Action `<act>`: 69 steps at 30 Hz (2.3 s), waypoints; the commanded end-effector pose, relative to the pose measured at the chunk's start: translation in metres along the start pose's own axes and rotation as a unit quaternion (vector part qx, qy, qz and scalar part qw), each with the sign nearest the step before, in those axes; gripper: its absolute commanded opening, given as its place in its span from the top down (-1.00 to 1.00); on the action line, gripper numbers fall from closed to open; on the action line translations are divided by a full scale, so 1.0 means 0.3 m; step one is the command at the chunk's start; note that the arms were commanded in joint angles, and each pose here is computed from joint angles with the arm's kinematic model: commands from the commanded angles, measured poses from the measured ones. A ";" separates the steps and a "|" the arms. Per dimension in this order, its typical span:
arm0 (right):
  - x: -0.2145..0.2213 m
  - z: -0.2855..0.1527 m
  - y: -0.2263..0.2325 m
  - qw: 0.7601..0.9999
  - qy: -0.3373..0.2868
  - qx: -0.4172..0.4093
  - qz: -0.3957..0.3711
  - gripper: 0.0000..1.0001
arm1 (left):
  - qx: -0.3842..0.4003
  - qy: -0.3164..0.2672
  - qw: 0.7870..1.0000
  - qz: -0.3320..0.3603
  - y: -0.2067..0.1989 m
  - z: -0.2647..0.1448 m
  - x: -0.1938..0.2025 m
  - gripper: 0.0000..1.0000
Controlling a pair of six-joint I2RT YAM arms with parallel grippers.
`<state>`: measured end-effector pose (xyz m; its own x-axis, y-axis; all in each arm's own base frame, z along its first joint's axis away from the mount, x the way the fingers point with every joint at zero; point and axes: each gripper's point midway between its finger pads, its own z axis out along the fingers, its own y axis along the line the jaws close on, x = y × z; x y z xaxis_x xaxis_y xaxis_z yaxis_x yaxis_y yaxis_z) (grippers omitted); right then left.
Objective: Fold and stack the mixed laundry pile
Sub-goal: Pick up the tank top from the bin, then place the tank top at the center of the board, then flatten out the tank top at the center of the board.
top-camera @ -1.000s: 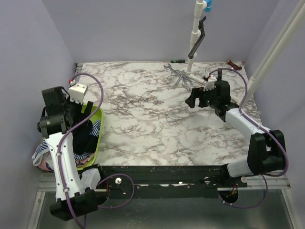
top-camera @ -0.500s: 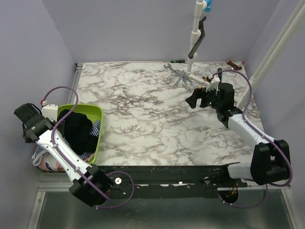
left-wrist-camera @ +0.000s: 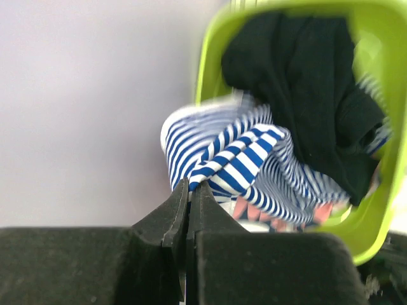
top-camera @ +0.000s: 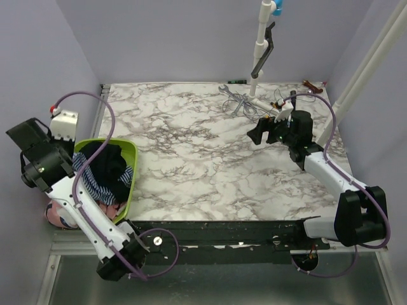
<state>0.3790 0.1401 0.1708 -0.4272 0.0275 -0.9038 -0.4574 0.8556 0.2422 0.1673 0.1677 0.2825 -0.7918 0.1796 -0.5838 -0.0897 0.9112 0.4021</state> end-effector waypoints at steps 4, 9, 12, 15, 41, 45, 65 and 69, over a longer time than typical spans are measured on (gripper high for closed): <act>-0.067 -0.023 0.079 0.998 -0.034 -0.053 -0.003 -1.00 | 0.122 -0.384 0.915 0.031 -0.202 -0.557 -0.616 1.00; -0.080 -0.044 0.075 0.998 -0.042 -0.043 -0.008 -0.99 | 0.280 -0.499 0.820 0.010 -0.360 -0.797 -0.836 1.00; -0.112 -0.070 0.097 0.997 -0.058 -0.052 -0.015 -1.00 | 0.342 -0.521 0.782 0.027 -0.466 -0.888 -0.896 1.00; -0.137 -0.101 0.116 0.995 -0.076 -0.058 -0.026 -1.00 | 0.382 -0.532 0.753 0.056 -0.553 -0.959 -0.919 1.00; 0.297 -0.026 0.454 0.950 0.131 -0.174 -0.226 -0.60 | 0.311 -0.123 0.926 0.176 -0.826 0.368 -0.291 -0.47; 0.433 -0.011 0.443 0.922 0.189 -0.148 -0.305 -0.28 | 0.391 -0.140 0.879 0.232 -0.932 0.252 -0.203 -0.44; 0.538 0.087 0.287 0.925 0.232 -0.011 -0.302 -0.17 | 0.318 -0.037 0.866 0.384 -1.137 0.443 0.136 -0.32; 0.525 0.086 0.282 0.924 0.227 -0.007 -0.306 -0.24 | 0.317 -0.048 0.865 0.386 -1.135 0.439 0.137 -0.34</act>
<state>0.2774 0.2330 0.0294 -0.3716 -0.6934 -0.6173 -0.7768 0.5964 -0.2022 0.2250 -0.0948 0.0228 -0.4164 0.8307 -0.3695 0.8602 0.4916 0.1357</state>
